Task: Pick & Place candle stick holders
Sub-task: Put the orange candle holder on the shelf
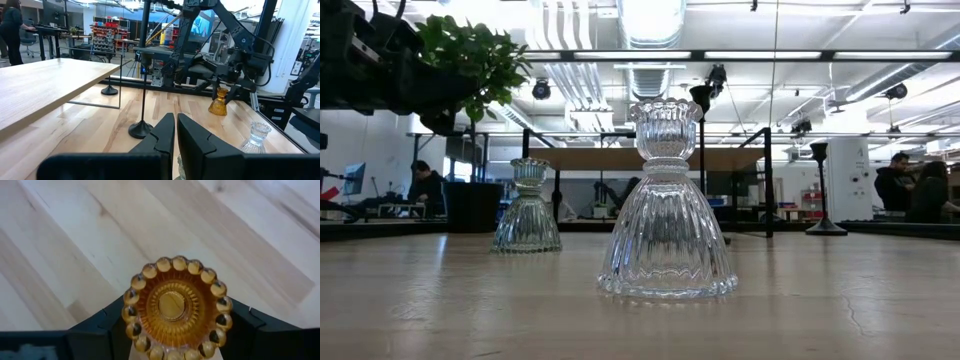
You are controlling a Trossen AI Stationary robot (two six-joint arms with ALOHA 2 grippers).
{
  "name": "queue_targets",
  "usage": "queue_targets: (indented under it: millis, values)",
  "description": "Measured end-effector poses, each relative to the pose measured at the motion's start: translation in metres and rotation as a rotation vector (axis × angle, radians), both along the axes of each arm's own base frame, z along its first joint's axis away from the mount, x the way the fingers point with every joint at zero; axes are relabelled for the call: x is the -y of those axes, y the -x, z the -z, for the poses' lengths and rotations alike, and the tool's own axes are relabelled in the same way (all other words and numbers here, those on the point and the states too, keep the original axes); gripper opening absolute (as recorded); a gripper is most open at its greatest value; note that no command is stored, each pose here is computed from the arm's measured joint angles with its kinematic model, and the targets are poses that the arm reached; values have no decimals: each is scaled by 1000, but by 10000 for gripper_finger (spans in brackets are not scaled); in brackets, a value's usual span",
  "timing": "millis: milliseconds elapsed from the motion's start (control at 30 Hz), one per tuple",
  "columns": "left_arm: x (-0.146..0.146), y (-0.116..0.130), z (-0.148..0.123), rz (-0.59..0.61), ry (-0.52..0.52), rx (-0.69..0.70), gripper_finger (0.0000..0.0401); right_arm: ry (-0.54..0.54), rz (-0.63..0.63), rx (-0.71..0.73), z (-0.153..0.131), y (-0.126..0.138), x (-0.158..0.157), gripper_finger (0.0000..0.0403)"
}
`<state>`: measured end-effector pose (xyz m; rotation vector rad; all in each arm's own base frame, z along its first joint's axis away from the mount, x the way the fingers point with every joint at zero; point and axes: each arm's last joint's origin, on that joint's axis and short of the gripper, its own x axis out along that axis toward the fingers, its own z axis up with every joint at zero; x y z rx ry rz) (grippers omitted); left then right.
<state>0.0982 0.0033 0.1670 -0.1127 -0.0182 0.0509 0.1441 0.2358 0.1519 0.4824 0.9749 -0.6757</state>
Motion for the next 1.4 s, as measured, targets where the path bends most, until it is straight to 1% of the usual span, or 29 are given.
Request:
queue_targets:
  millis: [200,300,600,967,1300,1400]
  values:
    - [0,0,0,0,0,0,26,39,38,41,1,-13,9,214]
    - [0,0,0,0,0,0,26,50,50,50,2,-16,11,203]
    - [0,0,0,0,0,1,26,90,42,109,-1,-18,13,120]
    - [0,0,0,0,0,1,26,97,42,114,0,-19,14,120]
    - [0,0,0,0,0,1,26,112,62,149,-1,-24,17,120]
    - [0,0,0,0,0,0,26,132,65,180,-3,-26,19,120]
